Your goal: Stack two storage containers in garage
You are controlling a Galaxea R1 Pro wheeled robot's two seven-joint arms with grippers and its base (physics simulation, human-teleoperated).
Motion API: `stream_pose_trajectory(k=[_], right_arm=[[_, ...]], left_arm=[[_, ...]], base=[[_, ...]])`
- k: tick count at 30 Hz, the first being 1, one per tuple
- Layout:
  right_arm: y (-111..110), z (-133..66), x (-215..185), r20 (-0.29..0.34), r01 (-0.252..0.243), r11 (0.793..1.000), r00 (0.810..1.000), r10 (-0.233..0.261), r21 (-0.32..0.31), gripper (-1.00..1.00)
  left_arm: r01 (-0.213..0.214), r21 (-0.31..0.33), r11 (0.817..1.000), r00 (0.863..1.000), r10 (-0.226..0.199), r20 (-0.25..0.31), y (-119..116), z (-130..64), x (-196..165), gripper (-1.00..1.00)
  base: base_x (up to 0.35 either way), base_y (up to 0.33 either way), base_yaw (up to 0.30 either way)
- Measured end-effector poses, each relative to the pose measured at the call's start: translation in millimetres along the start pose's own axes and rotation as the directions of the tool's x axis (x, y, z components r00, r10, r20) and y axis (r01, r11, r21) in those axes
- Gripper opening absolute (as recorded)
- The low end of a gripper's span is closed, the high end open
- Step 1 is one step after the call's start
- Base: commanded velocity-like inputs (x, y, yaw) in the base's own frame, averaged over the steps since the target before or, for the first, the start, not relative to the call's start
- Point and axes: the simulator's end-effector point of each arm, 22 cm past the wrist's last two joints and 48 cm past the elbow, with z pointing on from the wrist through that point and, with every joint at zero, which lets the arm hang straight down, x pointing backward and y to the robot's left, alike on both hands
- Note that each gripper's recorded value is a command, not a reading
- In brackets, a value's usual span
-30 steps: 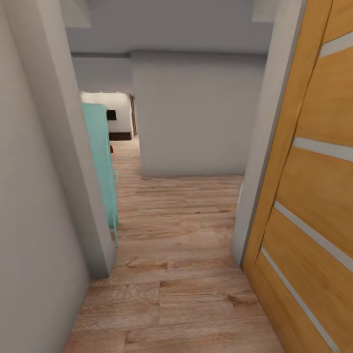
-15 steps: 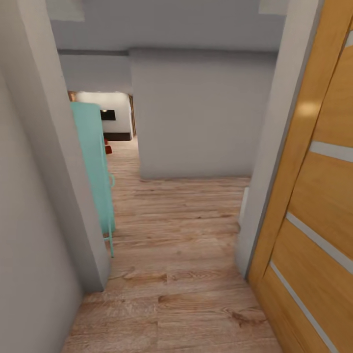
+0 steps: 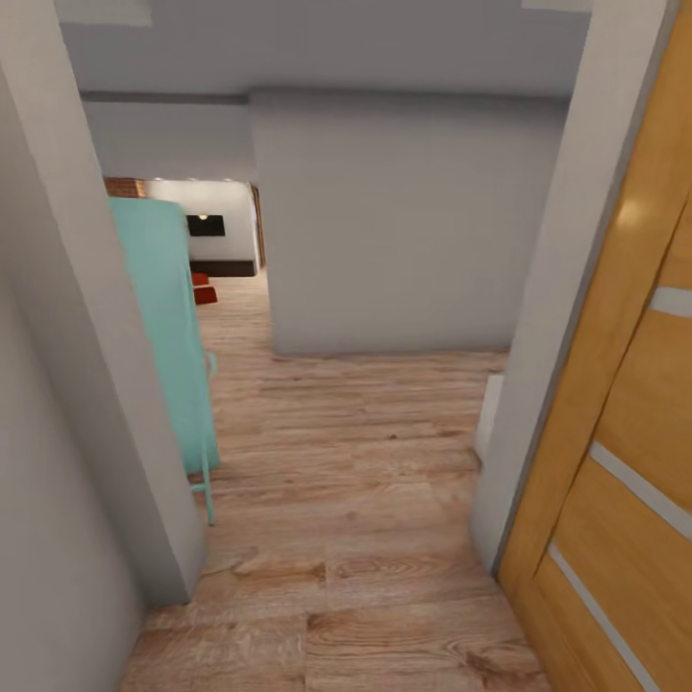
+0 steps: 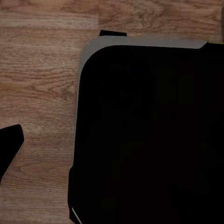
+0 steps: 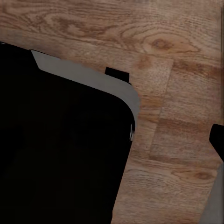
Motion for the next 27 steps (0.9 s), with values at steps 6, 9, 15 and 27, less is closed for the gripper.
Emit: stream_pose_trajectory(k=[6, 9, 15, 27], right_arm=[[0.0, 0.0, -0.1, 0.000, 0.000, 1.000, 1.000, 0.000, 0.000, 1.00], [0.0, 0.0, -0.1, 0.000, 0.000, 1.000, 1.000, 0.000, 0.000, 1.00], [0.0, 0.0, -0.1, 0.000, 0.000, 1.000, 1.000, 0.000, 0.000, 1.00], [0.0, 0.0, 0.0, 0.000, 0.001, 1.000, 1.000, -0.001, 0.000, 1.00]], left_arm=[[0.000, 0.000, 1.000, 1.000, 0.000, 0.000, 0.3, 0.0, -0.1, 1.00], [0.000, -0.001, 1.000, 1.000, 0.000, 0.000, 0.7, 0.0, -0.1, 1.00], [0.000, -0.001, 1.000, 1.000, 0.000, 0.000, 1.0, 0.0, -0.1, 1.00], [0.000, -0.001, 1.000, 1.000, 0.000, 0.000, 1.2, 0.0, -0.2, 1.00]], base=[[0.321, 0.000, 0.000], [0.321, 0.000, 0.000], [0.321, 0.000, 0.000], [0.321, 0.000, 0.000]])
